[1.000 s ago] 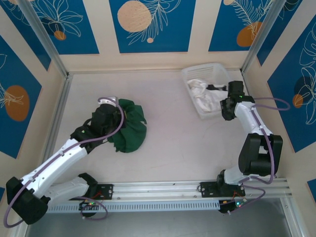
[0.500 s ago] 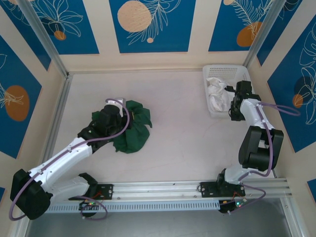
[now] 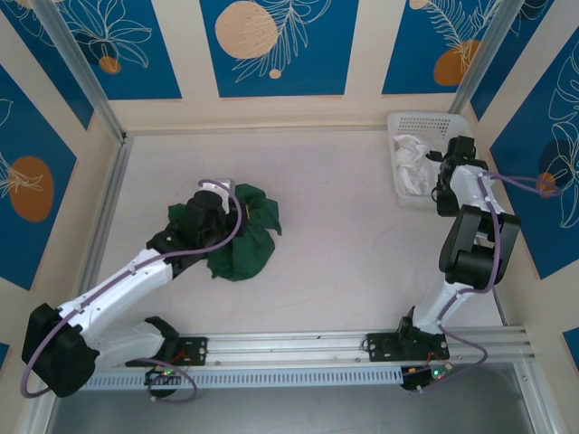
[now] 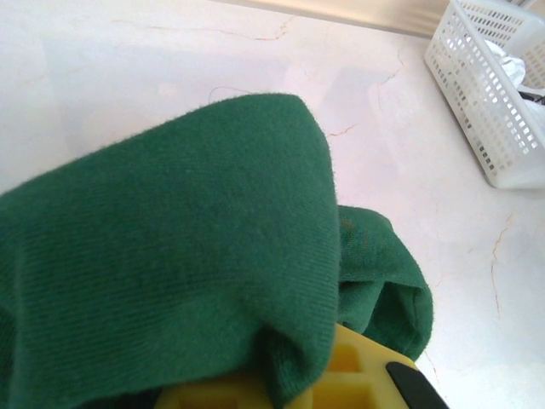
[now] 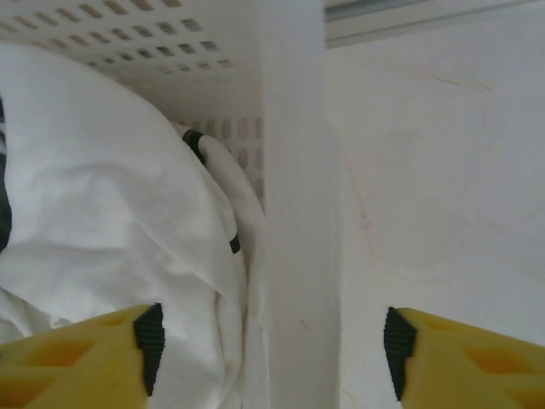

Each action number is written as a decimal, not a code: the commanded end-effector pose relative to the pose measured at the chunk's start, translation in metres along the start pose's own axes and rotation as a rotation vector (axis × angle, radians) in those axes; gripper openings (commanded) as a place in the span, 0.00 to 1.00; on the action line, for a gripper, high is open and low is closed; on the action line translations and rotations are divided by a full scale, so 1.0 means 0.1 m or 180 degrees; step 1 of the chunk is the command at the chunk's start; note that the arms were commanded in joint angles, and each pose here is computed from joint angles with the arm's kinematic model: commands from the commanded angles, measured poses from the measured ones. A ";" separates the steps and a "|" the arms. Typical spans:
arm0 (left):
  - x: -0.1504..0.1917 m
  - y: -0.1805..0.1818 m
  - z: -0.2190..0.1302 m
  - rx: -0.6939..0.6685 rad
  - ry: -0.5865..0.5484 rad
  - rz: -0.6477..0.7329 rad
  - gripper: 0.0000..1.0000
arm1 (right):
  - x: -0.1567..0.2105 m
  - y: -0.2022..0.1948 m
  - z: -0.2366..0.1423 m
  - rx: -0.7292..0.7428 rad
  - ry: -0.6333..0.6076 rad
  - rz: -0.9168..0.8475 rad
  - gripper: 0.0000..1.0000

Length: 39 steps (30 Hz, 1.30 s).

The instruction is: Fold and stack the t-shirts

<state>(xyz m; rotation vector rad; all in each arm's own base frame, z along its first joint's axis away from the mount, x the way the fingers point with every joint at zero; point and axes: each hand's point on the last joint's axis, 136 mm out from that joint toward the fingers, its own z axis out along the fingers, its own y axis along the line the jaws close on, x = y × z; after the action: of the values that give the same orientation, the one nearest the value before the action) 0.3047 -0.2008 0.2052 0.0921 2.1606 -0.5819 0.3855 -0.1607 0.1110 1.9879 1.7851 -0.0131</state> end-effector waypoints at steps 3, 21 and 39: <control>-0.17 -0.26 0.06 0.0356 -0.0019 -0.0107 0.00 | 0.01 0.30 -0.34 -0.0574 0.0036 -0.0597 0.83; -0.57 -0.33 0.19 -0.0320 0.0494 0.0136 1.00 | 2.43 -0.25 -1.92 -0.2803 0.1806 -0.3451 0.97; 1.14 0.71 0.06 -0.0710 0.1336 -0.1116 0.93 | 3.28 -0.78 -0.98 -0.1315 0.2226 -0.3805 0.83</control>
<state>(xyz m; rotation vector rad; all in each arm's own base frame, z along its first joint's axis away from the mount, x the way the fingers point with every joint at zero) 0.2580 -0.1523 0.0880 -0.2521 2.6983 -0.4651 0.3271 0.1956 0.0702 0.3183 2.8473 0.7229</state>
